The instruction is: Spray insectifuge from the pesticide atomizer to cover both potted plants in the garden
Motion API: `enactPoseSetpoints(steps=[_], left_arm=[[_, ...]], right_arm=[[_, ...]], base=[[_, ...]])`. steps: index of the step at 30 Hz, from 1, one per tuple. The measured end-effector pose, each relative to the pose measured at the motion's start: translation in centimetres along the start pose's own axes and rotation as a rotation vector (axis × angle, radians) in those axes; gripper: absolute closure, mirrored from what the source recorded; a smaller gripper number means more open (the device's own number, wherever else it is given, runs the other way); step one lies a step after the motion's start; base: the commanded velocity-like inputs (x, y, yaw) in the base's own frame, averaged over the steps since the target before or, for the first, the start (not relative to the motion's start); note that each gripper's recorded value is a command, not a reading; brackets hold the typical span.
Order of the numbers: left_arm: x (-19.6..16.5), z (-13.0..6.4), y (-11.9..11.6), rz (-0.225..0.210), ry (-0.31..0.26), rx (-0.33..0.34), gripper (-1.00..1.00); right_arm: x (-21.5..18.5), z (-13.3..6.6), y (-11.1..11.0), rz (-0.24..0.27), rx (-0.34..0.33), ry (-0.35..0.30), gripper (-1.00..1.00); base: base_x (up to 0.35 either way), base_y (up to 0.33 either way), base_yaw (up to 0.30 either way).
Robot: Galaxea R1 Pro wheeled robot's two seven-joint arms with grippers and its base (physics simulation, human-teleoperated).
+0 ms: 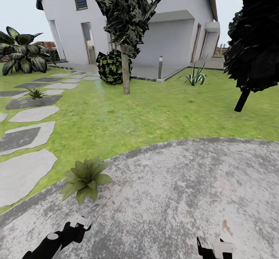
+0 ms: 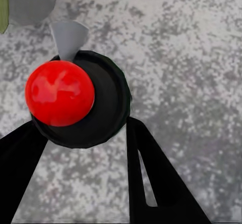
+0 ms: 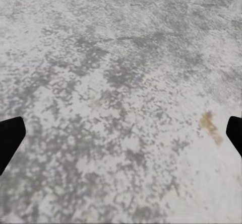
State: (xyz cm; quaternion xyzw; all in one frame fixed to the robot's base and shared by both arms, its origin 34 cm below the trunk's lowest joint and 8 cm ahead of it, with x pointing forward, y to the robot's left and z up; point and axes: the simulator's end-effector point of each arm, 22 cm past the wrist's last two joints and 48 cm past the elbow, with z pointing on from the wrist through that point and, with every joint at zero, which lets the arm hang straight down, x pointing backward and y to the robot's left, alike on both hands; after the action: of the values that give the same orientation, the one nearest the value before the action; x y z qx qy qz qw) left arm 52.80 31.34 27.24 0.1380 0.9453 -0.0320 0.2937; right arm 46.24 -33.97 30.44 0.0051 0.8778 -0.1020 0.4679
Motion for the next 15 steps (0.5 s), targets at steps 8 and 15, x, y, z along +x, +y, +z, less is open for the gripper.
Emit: enactPoseSetpoints(steps=[8, 15], left_arm=[[-0.11, -0.05, -0.01, 0.000, -0.002, 0.000, 1.00], [-0.23, -0.11, 0.03, 0.001, -0.005, -0.001, 1.00]], right_arm=[[-0.11, -0.01, -0.01, 0.000, 0.000, -0.003, -1.00], [-0.25, 0.00, -0.02, 0.001, 0.000, -0.006, -1.00]], base=[[0.000, 0.000, 0.277], [0.000, 0.000, 0.277]])
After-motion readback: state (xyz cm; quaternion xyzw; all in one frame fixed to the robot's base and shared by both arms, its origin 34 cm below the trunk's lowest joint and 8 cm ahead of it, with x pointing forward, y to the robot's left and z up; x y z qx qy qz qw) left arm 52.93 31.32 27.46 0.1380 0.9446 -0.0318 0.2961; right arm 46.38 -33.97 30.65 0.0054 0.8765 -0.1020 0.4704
